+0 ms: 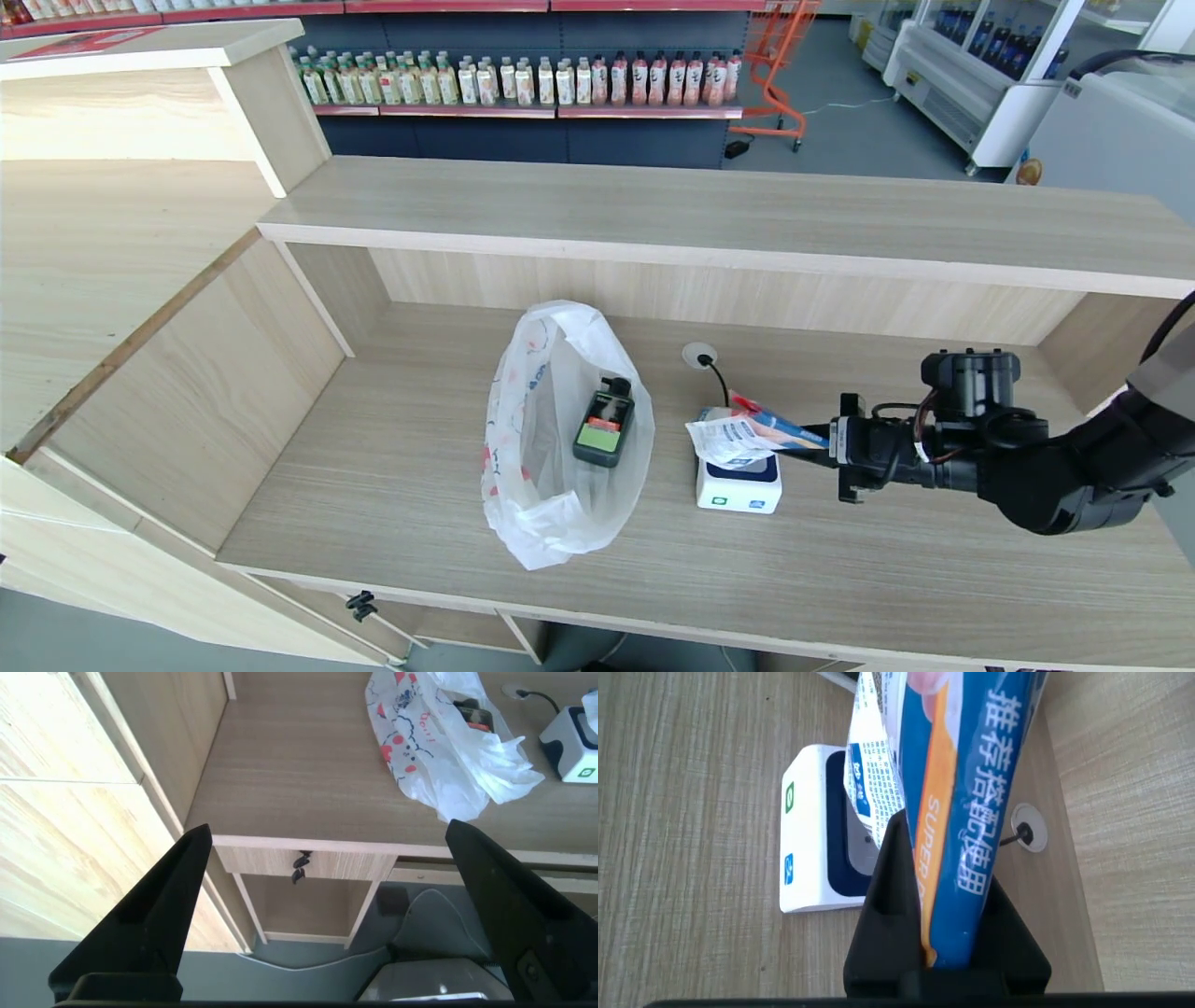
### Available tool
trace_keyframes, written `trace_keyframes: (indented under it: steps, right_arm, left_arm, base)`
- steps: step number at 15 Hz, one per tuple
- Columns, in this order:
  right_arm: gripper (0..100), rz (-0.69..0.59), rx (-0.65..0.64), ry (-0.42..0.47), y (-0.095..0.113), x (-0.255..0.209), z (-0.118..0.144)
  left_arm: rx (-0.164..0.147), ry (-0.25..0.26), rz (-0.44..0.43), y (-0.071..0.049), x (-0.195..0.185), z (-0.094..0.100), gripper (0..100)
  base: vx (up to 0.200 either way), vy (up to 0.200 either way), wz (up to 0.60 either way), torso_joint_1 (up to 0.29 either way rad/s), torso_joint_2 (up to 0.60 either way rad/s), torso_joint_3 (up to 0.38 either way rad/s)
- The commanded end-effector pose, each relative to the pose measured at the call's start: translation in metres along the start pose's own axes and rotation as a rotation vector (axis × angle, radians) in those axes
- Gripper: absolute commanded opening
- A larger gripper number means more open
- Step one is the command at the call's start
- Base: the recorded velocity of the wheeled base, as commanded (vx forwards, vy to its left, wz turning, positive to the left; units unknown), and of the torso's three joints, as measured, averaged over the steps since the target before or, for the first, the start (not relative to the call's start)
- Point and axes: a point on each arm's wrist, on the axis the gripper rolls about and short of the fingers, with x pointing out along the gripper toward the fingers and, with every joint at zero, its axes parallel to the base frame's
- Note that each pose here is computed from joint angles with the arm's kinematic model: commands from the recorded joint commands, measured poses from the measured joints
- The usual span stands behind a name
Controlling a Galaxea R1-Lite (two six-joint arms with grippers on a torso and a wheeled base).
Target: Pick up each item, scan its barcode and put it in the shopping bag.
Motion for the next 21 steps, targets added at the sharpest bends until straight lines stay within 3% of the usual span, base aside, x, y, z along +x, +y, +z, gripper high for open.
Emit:
trace_keyframes:
  steps: [1,7,10,11,13,15,17,19,21]
  right_arm:
    - [0,0.002,-0.001,-0.002,-0.001,0.005,-0.003]
    - [0,-0.003,0.018,-0.006,-0.002,0.004,0.0]
    - [0,-0.059,0.045,-0.012,-0.019,-0.013,0.014]
    - [0,-0.101,0.102,-0.017,-0.03,-0.03,0.029]
    - [0,-0.207,0.38,-0.032,-0.038,-0.078,0.072]
    - [0,-0.329,0.713,-0.041,-0.024,-0.117,0.114]
    - [0,-0.327,0.962,-0.044,0.001,-0.127,0.14]
    - [0,-0.265,1.051,0.017,0.017,-0.135,0.146]
    - [0,-0.226,1.108,0.008,0.022,-0.134,0.153]
  left_arm:
    - [0.0,0.0,0.0,0.0,0.0,0.0,100]
    - [0.0,0.0,0.0,0.0,0.0,0.0,100]
    - [0.0,0.0,0.0,0.0,0.0,0.0,100]
    - [0.0,0.0,0.0,0.0,0.0,0.0,100]
    - [0.0,0.0,0.0,0.0,0.0,0.0,100]
    - [0.0,0.0,0.0,0.0,0.0,0.0,100]
    - [0.0,0.0,0.0,0.0,0.0,0.0,100]
    - [0.0,0.0,0.0,0.0,0.0,0.0,100]
    - [0.0,0.0,0.0,0.0,0.0,0.0,100]
  base:
    - [0.0,0.0,0.0,0.0,0.0,0.0]
    - [0.0,0.0,0.0,0.0,0.0,0.0]
    - [0.0,0.0,0.0,0.0,0.0,0.0]
    - [0.0,0.0,0.0,0.0,0.0,0.0]
    - [0.0,0.0,0.0,0.0,0.0,0.0]
    - [0.0,0.0,0.0,0.0,0.0,0.0]
    - [0.0,0.0,0.0,0.0,0.0,0.0]
    - [0.0,0.0,0.0,0.0,0.0,0.0]
    - [0.0,0.0,0.0,0.0,0.0,0.0]
